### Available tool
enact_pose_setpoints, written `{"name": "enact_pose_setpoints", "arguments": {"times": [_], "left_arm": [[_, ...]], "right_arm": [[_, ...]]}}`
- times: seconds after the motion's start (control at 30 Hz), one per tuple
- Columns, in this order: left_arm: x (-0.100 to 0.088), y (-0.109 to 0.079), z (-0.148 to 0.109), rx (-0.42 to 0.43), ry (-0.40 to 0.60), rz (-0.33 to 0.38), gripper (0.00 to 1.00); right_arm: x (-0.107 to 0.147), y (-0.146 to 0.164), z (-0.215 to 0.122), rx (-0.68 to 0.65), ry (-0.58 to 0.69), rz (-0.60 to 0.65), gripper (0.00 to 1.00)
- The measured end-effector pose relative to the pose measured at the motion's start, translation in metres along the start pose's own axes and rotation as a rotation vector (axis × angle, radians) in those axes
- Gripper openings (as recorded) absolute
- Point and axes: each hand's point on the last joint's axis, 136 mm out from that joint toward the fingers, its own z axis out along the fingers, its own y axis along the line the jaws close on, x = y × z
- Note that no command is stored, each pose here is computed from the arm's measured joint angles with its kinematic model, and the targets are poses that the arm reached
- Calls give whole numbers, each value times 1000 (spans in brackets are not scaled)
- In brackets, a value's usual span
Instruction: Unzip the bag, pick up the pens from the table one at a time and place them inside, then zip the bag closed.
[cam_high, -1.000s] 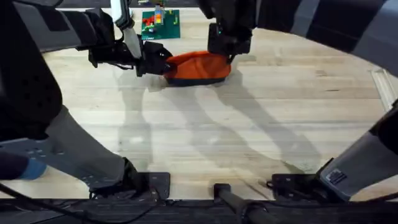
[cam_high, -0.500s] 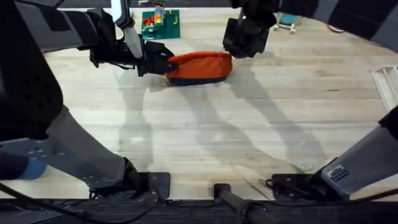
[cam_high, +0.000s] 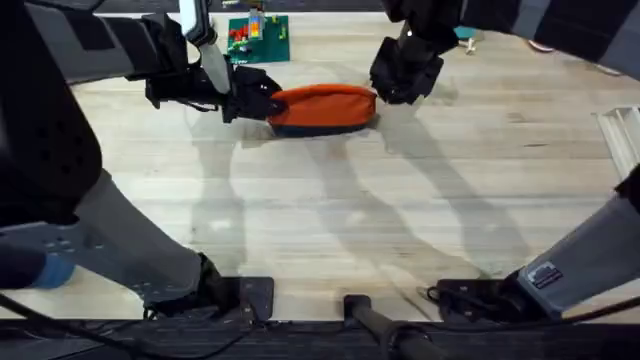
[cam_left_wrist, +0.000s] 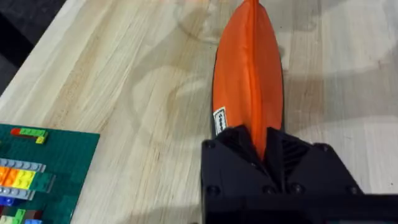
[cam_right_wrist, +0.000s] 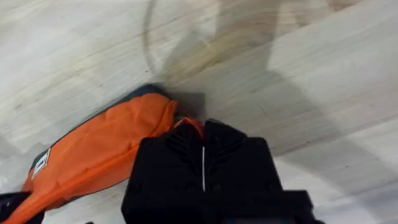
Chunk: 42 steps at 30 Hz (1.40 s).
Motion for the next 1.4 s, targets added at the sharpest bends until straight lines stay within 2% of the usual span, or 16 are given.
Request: {"name": "enact_pose_setpoints", "arguments": {"times": [0.5,0.7,1.03,1.1,1.13,1.2,1.3,1.33,1.4], "left_arm": [[-1,-1,1,4,-6,1,42],[-2,-1,1,6,-6,-1,42],[-2,-1,1,6,-5,-1,42],[1,0,0,1,5,-1,42],[2,0,-1,-2,8,-3,42],[3,1,-2,-8,11,-6,42],[4,2,-3,-11,12,-7,42],[4,2,-4,-12,14,-7,42],[5,2,-5,-14,14,-9,42]], "right_arm": [[13,-11,35,-72,-2,119,31],[25,-18,46,-75,29,125,31],[28,-23,49,-63,35,126,53],[29,-38,53,-6,34,132,107],[30,-46,56,14,41,145,177],[24,-48,56,15,20,157,430],[19,-49,55,21,0,160,874],[18,-50,55,29,-7,159,961],[17,-54,55,45,-13,159,992]]}}
